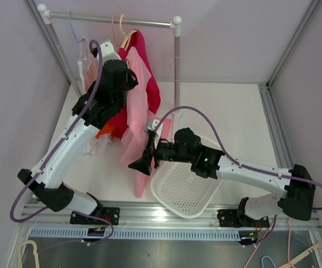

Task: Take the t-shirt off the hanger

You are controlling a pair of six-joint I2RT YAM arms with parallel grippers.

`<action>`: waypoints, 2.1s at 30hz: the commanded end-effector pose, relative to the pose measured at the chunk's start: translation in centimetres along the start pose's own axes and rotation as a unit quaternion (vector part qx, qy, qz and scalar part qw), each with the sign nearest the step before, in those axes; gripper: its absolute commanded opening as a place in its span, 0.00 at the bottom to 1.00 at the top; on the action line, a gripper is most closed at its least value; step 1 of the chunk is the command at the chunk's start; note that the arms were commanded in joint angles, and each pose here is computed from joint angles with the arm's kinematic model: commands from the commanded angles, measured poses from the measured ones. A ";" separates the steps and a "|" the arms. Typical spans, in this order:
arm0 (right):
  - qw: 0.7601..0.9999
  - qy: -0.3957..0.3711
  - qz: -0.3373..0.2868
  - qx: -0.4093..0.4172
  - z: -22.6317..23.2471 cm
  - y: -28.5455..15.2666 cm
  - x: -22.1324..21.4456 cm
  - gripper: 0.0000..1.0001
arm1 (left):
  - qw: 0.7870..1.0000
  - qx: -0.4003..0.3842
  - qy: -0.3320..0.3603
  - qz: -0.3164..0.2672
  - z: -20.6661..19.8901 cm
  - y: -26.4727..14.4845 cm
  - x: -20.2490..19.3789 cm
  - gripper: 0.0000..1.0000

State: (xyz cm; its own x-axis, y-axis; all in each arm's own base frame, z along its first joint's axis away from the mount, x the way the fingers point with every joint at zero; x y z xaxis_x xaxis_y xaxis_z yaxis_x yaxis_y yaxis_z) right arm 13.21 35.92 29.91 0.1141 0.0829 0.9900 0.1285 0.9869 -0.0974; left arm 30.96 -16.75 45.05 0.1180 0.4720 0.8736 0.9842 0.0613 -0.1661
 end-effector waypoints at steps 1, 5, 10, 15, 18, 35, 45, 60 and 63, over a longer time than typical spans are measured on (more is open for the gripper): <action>0.994 -0.034 -0.090 -0.041 0.0 -0.8 3.8 0.71 | 0.999 -0.007 -0.041 0.019 0.4 -0.7 -1.1 0.01; 0.996 -0.023 -0.068 -0.047 0.4 -0.6 3.5 0.00 | 0.999 -0.006 -0.044 0.023 0.4 -0.5 -1.5 0.00; 0.999 -0.039 -0.025 0.008 7.9 -1.6 4.5 0.00 | 0.999 -0.017 -0.029 0.020 -0.5 0.9 0.2 0.01; 0.998 -0.039 0.007 0.047 16.5 -4.1 4.3 0.00 | 0.998 -0.017 -0.036 0.045 -1.4 3.7 2.6 0.00; 0.998 0.002 0.065 0.017 17.5 -3.3 -0.4 0.00 | 0.997 -0.043 -0.041 0.054 -1.9 3.8 4.6 0.01; 0.991 0.062 0.116 -0.026 10.5 2.0 -5.1 0.00 | 0.997 -0.060 -0.002 0.042 2.7 -3.8 6.7 0.01; 0.976 -0.023 0.193 0.099 22.3 -0.6 -7.4 0.00 | 0.999 -0.034 -0.029 0.029 1.8 2.5 2.3 0.01; 0.964 -0.014 0.253 0.076 22.0 -0.8 -12.5 0.00 | 0.998 -0.067 0.012 0.017 -1.7 3.9 6.3 0.00; 0.974 0.015 0.223 -0.026 17.1 -0.6 -10.5 0.00 | 0.993 -0.104 0.003 0.063 -1.2 0.3 6.5 0.01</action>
State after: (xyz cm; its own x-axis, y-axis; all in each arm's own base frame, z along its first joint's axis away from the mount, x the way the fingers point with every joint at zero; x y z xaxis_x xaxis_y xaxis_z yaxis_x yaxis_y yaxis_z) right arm -4.52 37.95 19.33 0.1120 0.5321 0.8393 0.1594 0.8240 -0.5437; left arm 32.58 -15.90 42.04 0.5619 0.2719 0.7812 0.8260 -0.1337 -0.5476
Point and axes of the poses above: each gripper's point midway between its finger pads, its own y axis out along the fingers, its own z axis along the line the jaws close on, x = y × z, the point moved 7 cm from there along -y, back along the fingers, and after that the axes turned 7 degrees about -y, right-handed, at the moved point
